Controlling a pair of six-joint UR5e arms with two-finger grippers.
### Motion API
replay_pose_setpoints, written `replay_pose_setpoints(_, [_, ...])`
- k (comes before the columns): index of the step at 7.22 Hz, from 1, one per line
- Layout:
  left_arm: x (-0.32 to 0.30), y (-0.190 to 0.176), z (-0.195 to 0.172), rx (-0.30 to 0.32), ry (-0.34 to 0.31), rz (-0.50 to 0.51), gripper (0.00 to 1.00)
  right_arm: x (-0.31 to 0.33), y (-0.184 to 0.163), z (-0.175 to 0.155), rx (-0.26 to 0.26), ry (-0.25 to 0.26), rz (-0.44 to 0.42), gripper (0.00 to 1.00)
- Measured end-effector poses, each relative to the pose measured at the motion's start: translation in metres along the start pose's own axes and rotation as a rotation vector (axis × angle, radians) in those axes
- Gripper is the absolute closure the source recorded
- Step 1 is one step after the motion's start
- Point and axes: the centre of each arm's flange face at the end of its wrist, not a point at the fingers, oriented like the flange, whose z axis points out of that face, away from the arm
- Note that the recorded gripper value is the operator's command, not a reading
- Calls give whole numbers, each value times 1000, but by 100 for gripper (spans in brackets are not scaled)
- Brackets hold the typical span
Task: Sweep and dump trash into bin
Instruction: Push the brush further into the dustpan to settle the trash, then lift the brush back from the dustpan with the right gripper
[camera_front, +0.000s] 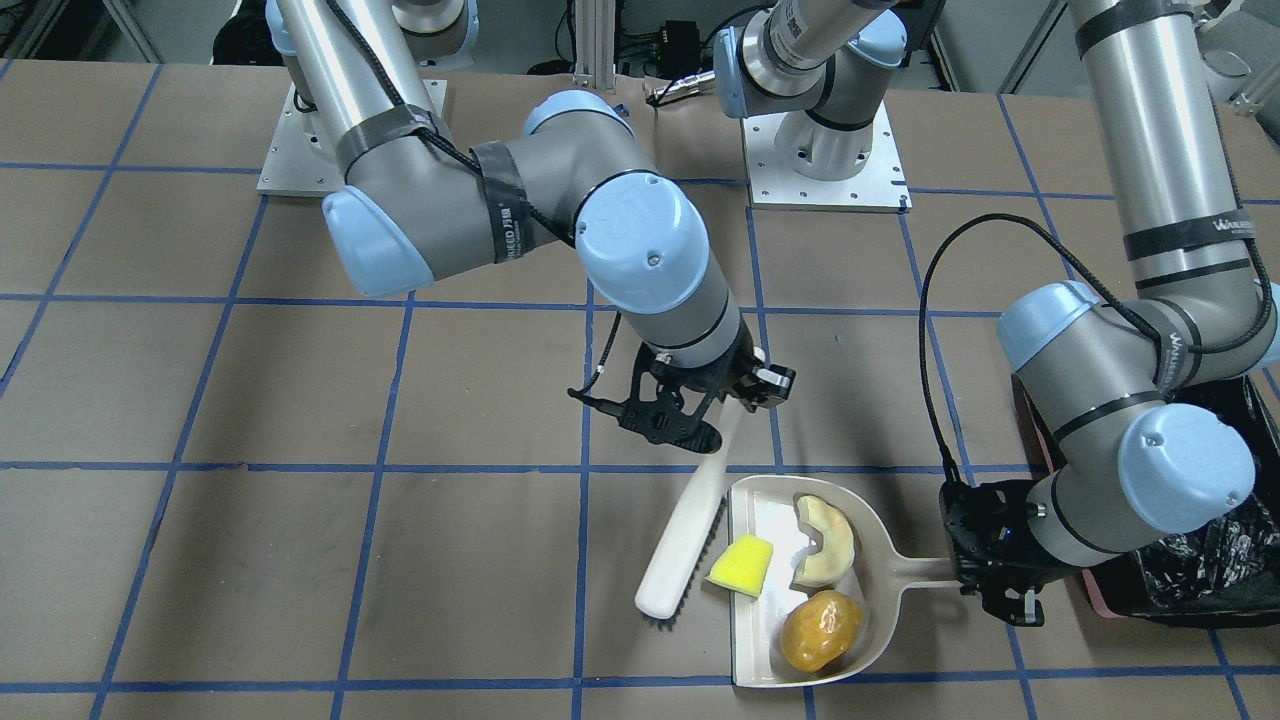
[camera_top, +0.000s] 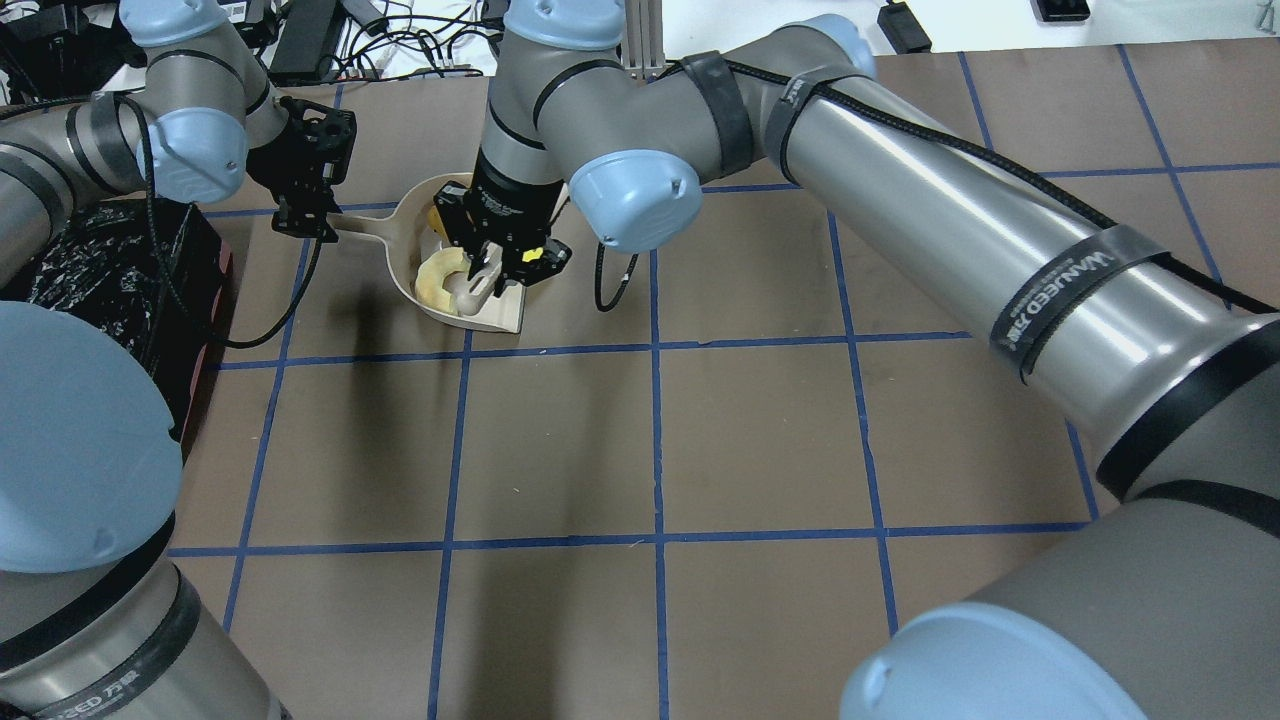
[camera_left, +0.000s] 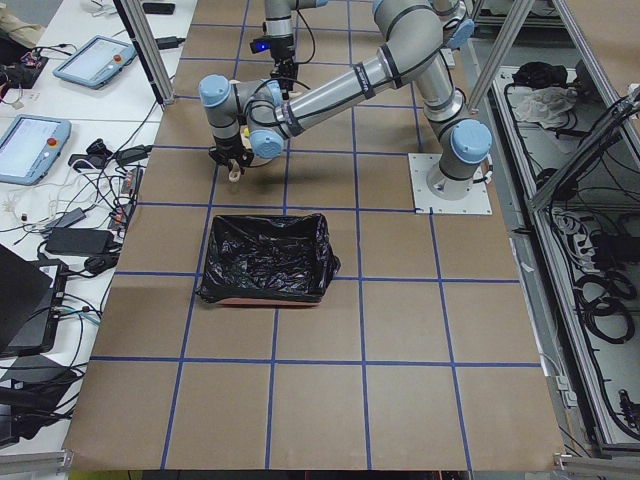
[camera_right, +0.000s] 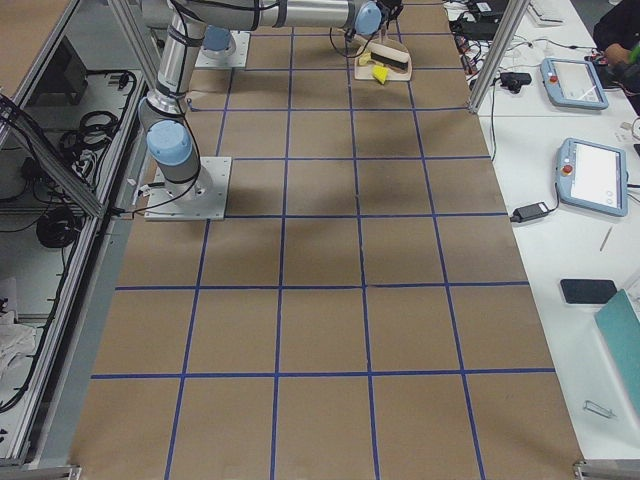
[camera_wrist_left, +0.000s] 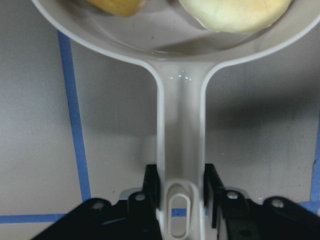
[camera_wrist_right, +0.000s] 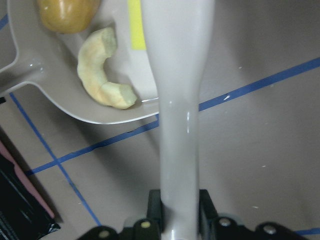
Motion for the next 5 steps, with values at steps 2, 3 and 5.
replay_pose_setpoints(2, [1, 1, -4, 27, -12, -2, 90, 34, -26, -19, 14, 104, -22, 100])
replay_pose_setpoints(3, [1, 1, -4, 36, -14, 1, 90, 47, -37, -18, 21, 140, -39, 100])
replay_pose_setpoints(5, [1, 0, -2, 41, -11, 4, 90, 69, -49, -4, 12, 190, -70, 100])
